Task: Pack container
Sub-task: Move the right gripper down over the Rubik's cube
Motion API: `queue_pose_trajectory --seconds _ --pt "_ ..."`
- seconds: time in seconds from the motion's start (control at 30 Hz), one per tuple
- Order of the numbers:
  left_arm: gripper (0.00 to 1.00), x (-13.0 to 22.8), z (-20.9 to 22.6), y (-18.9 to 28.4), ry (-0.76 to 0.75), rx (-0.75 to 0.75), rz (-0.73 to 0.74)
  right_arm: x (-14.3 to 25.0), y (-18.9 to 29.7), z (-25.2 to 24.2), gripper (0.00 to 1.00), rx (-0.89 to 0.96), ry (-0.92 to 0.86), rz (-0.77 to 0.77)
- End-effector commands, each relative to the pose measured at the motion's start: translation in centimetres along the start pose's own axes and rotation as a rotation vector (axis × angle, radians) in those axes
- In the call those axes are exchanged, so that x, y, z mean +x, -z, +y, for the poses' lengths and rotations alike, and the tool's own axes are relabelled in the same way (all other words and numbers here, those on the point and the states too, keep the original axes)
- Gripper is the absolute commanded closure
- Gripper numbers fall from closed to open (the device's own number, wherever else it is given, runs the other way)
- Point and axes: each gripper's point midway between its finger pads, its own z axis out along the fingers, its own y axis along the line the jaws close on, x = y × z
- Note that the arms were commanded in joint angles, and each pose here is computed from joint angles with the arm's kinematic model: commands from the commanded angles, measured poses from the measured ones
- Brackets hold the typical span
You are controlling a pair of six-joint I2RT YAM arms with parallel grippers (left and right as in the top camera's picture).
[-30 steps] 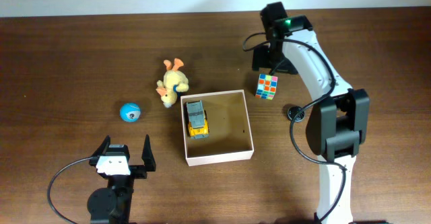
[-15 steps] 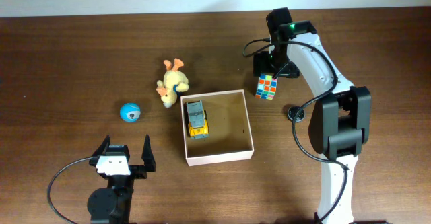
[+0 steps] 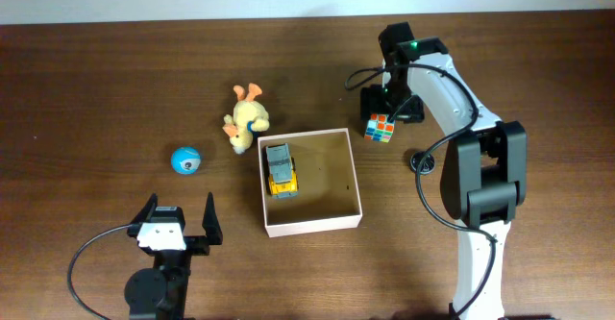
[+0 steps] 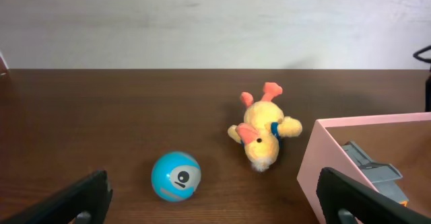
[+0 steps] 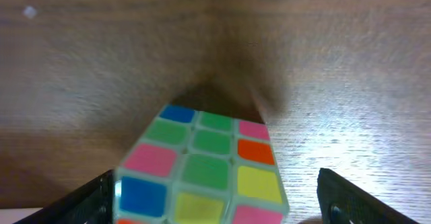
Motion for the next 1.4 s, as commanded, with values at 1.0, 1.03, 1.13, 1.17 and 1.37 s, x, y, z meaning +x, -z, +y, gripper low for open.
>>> queue_pose_trajectory --seconds 1.0,1.03,1.13,1.17,1.37 --pt "0.01 0.33 -0.06 -0.06 0.007 0.007 0.003 0.89 -1.44 0.11 0.35 -0.005 0.084 0.040" --pt "0.01 0.33 -0.06 -0.06 0.007 0.007 0.003 0.89 -1.44 0.10 0.35 -0.005 0.098 0.040" --pt "0.01 0.33 -0.06 -0.06 0.007 0.007 0.003 0.97 -1.43 0.08 0.35 -0.005 0.133 0.043" --pt "0.01 0.33 -0.06 -0.06 0.007 0.007 0.003 0.99 -1.43 0.08 0.35 -0.005 0.147 0.044" --pt "0.01 0.33 -0.06 -0.06 0.007 0.007 0.003 1.02 -1.43 -0.03 0.40 -0.001 0.167 0.045"
